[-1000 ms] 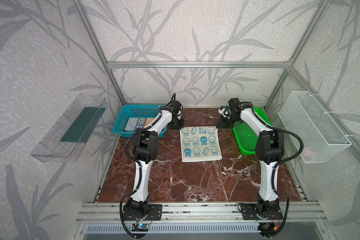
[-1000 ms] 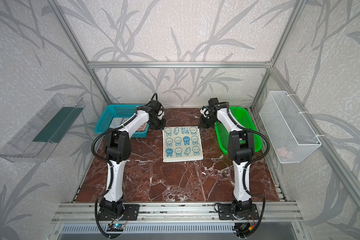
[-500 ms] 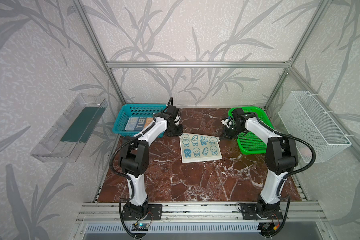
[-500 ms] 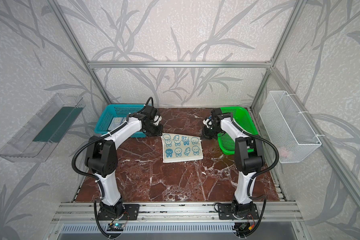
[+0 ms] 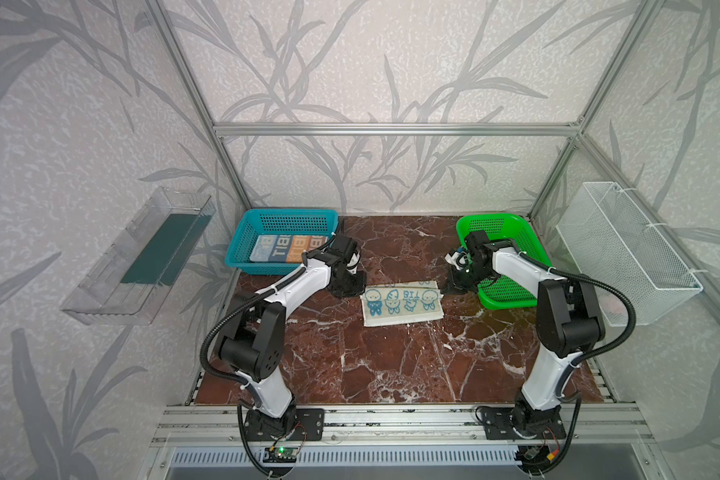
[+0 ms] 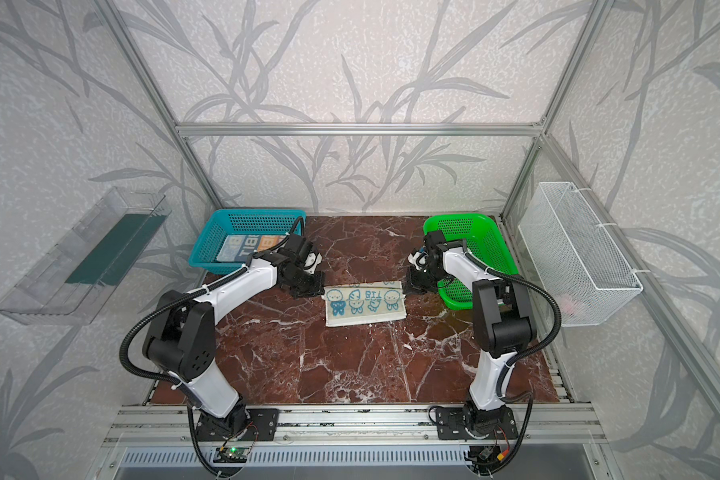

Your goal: Fold and stack the towels

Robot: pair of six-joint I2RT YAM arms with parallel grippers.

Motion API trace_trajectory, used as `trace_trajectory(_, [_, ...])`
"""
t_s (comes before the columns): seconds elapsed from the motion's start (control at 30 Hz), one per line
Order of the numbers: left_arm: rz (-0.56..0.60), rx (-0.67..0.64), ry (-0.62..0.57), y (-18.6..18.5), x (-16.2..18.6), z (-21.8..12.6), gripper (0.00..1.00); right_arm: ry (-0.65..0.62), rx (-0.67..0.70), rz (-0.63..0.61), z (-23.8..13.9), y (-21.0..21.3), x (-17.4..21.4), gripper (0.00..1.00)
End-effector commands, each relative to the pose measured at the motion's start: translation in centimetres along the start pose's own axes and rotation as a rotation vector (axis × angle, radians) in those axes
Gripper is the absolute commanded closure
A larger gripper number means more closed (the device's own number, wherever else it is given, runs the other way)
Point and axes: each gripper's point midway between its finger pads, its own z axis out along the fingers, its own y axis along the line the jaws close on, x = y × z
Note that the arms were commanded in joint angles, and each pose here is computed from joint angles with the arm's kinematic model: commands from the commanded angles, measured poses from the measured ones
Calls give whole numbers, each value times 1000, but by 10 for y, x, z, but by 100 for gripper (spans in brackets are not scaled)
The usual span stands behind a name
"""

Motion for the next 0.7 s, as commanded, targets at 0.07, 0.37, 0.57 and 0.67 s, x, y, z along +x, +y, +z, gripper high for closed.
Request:
trace_trajectory(0.07, [-33, 9, -11, -3, 13, 0, 100, -22, 48, 7, -8, -7, 5, 100])
trace_trajectory(0.37, [-41, 0, 26, -2, 40, 17, 100, -10, 57, 20, -4, -12, 8, 100])
trace_trajectory(0.57, [-36, -39, 38, 7, 45, 21, 100, 15, 55, 30, 7, -17, 23, 100])
trace_trajectory(0.67, [-33, -55, 31, 8, 42, 21, 100, 24, 55, 32, 11, -20, 30, 100])
